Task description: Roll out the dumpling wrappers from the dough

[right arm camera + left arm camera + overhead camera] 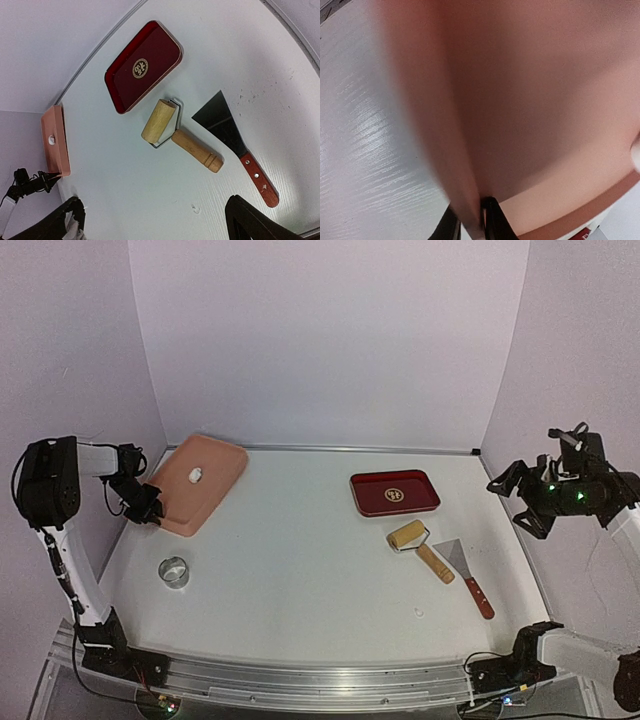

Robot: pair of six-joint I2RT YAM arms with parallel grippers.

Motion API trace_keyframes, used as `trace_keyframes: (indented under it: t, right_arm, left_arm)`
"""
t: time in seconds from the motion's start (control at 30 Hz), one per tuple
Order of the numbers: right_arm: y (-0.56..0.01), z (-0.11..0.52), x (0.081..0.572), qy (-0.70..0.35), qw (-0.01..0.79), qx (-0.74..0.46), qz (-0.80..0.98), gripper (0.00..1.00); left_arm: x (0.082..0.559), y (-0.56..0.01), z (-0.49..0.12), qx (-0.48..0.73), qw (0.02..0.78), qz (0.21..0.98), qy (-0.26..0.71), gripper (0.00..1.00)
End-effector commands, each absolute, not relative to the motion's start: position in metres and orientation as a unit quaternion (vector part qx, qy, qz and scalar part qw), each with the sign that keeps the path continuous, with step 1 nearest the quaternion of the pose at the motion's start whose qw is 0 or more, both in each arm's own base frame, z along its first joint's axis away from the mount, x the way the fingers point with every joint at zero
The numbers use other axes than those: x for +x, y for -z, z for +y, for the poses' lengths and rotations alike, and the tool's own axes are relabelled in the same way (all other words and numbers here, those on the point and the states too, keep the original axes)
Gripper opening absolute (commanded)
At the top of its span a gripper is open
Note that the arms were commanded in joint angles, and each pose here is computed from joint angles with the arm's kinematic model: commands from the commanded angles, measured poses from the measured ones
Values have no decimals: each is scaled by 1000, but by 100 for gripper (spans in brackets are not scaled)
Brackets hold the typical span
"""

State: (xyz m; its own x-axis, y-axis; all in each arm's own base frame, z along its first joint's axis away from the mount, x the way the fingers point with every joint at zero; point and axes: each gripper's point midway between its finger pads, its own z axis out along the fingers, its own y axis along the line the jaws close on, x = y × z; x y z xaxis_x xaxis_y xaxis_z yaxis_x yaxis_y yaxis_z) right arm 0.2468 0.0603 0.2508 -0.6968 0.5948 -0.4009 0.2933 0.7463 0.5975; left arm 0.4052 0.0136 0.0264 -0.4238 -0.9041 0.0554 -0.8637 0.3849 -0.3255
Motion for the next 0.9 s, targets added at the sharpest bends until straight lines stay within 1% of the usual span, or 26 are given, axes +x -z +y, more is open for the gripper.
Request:
trace_keyframes:
  t: [0.0,0.07,0.27,0.5,0.63,0.87]
  right_arm:
    - [-260,56,247,-238,312,239,888,98]
    - [-260,56,246,-236,312,236,889,98]
    - [-259,55,245,-231,313,230,892,98]
    - [-258,57,243,-232,311,222,895,98]
    - [-257,57,241,-231,308,218,897,98]
    - [-251,64,237,-244,293,202,902,98]
  left_arm:
    - [419,-38,-12,-439,80,880,162,9]
    - [419,-44,-26,-399,75,901,155,6]
    - [406,-50,-72,-274,49,951,134,4]
    - [387,-56,-107,-211,7,967,141,3]
    - [374,-58,-142,-156,-11,979,134,3]
    - [344,-54,-191,-94,-47,987,125,3]
